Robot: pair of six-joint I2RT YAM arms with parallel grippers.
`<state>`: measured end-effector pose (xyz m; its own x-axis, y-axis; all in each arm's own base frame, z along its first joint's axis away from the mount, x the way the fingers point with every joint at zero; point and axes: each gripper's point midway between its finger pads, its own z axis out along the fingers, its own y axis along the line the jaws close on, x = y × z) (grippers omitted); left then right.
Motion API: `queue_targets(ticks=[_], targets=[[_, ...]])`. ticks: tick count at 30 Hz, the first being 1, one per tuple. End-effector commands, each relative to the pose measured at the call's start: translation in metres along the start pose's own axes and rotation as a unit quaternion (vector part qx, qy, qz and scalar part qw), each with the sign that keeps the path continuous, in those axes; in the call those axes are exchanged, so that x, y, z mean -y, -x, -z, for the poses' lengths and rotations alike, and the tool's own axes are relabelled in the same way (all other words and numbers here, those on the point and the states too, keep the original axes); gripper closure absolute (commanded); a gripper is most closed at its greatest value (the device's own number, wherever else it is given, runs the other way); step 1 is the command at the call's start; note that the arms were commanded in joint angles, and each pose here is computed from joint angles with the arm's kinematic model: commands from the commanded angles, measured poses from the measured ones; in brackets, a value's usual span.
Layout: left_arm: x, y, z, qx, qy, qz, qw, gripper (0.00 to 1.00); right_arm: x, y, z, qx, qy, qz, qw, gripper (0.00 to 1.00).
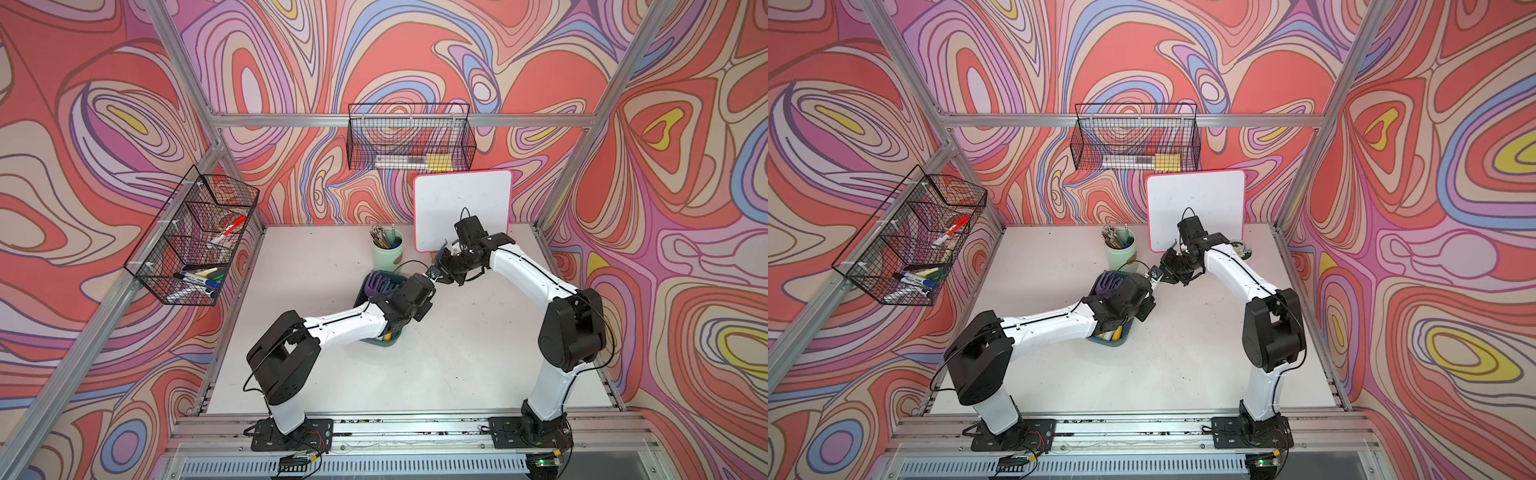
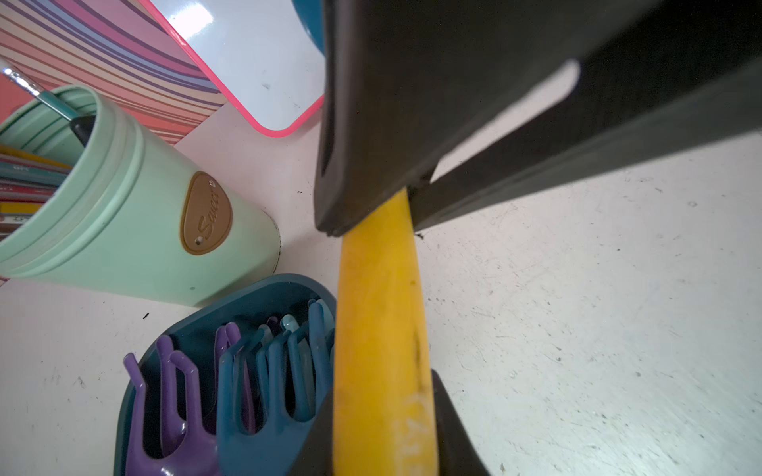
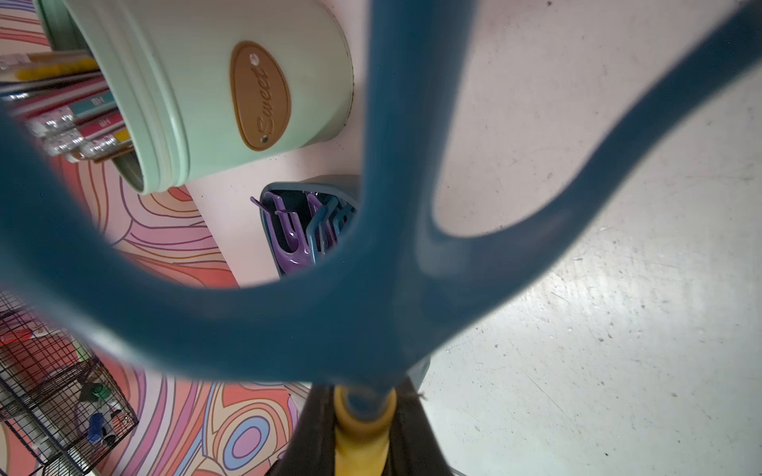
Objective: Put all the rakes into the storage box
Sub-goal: Place the rake in the storage box.
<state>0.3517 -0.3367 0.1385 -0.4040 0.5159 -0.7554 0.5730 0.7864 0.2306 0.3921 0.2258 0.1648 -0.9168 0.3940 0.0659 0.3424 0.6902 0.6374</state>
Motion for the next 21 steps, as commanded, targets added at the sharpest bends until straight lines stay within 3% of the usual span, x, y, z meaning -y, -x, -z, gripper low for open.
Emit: queue_targets(ticks=[1,12,21], targets=[[-0.009,0.012,0.002,0.024,0.011,0.010,1.000,1.00,0.006,-0.013,0.005,-0.010,-0.008,0.013,1.000,1.00],[-0.023,0.005,0.030,0.021,0.012,0.041,0.999,1.00,0.016,-0.012,0.001,-0.011,-0.024,0.016,1.000,0.99],[-0.032,-0.004,0.061,0.023,0.005,0.070,0.997,1.00,0.025,-0.024,-0.002,-0.039,-0.035,0.065,0.996,0.72]])
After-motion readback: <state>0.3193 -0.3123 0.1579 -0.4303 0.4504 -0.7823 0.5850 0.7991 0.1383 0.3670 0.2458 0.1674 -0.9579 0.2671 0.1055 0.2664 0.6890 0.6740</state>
